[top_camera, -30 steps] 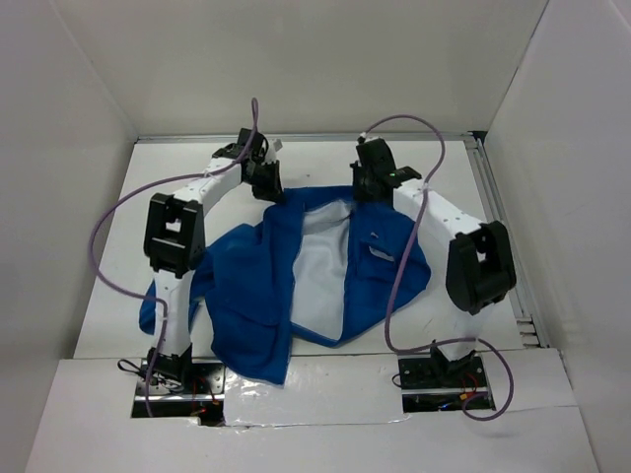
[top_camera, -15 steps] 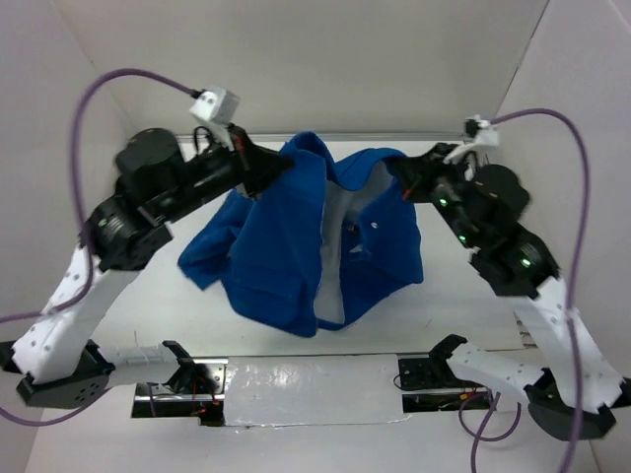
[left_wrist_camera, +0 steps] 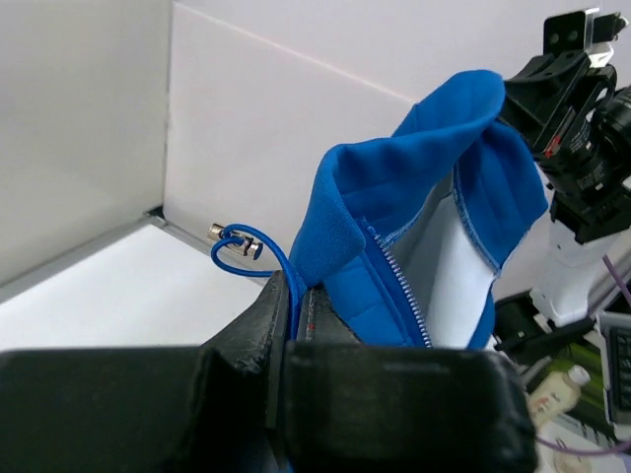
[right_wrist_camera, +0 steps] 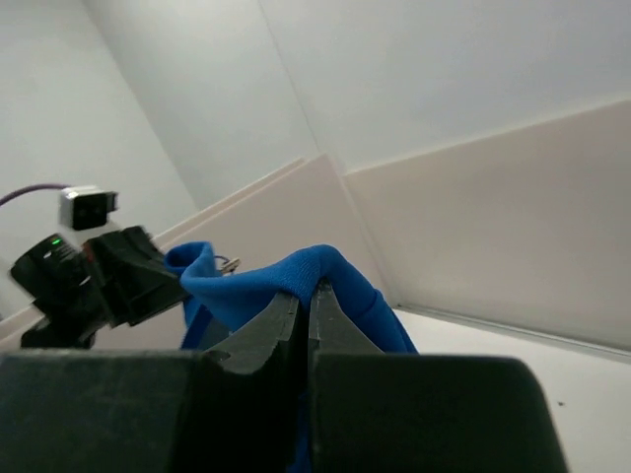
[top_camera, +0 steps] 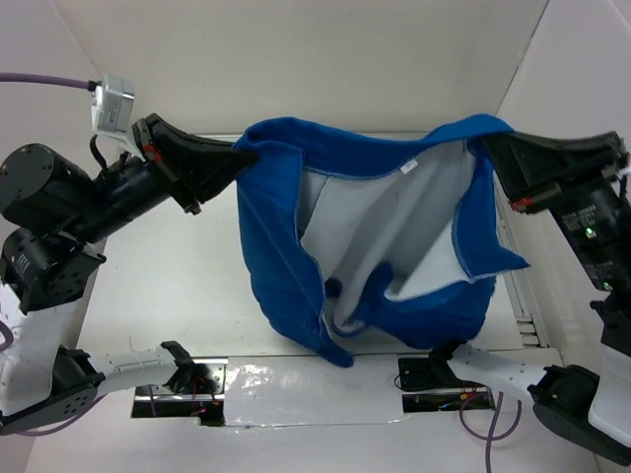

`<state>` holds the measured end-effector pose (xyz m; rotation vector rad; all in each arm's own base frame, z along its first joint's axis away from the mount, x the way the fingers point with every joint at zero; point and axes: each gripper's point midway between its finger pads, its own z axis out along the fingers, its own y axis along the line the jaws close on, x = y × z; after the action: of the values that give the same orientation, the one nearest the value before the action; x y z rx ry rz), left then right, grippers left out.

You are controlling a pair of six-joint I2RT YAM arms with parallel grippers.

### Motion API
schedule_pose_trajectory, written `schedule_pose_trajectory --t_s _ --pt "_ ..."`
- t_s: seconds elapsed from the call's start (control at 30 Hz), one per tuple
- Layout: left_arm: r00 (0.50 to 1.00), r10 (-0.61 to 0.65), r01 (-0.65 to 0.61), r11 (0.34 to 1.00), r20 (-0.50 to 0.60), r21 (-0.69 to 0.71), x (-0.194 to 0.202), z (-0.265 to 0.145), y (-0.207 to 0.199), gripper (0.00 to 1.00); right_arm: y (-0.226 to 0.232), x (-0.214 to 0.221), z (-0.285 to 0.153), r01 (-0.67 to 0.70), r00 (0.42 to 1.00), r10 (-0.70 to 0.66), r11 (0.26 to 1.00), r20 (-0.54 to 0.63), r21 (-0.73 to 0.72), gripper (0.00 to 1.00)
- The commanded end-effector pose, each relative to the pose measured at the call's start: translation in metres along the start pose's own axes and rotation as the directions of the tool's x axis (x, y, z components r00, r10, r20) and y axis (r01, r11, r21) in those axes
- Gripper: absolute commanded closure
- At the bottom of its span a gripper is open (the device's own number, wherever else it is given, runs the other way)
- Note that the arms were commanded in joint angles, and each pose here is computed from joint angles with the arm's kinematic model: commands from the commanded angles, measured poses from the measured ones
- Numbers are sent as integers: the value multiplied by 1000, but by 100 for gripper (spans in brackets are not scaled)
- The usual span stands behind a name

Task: Zip up the jacket

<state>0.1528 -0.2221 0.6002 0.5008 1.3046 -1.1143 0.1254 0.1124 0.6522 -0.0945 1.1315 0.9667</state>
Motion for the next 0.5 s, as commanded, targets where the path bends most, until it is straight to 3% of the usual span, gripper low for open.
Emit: schedule_pose_trajectory --t_s 0.0,0.1,0.17,0.23,0.27,0.33,0.37,0.4,0.47 --pt "994 43 -38 998 100 -58 -26 16 12 100 -34 19 47 24 1000 -22 988 -16 154 100" --pt "996 45 -27 971 71 -238 -6 43 60 100 -76 55 78 56 996 -29 942 -86 330 100" --pt "999 43 -27 905 29 -424 14 63 115 100 -110 96 100 87 985 -14 898 -170 430 100" --pt "1000 -4 -9 865 -25 -502 32 72 157 100 -155 136 121 118 970 14 844 -241 523 100" --pt "991 -103 49 866 -82 -498 59 92 181 100 -166 151 130 108 962 43 849 -270 518 100" --pt "976 -186 79 794 -117 -603 85 88 242 100 -219 197 145 107 934 113 818 -340 566 100" --pt "958 -248 91 741 -145 -665 120 95 283 100 -228 207 156 74 931 140 833 -338 549 100" --pt "951 -272 95 704 -145 -704 132 94 312 100 -251 251 167 64 887 195 845 -418 530 100" --pt "925 -327 76 657 -193 -750 181 104 363 94 -284 285 179 57 853 225 857 -471 513 100"
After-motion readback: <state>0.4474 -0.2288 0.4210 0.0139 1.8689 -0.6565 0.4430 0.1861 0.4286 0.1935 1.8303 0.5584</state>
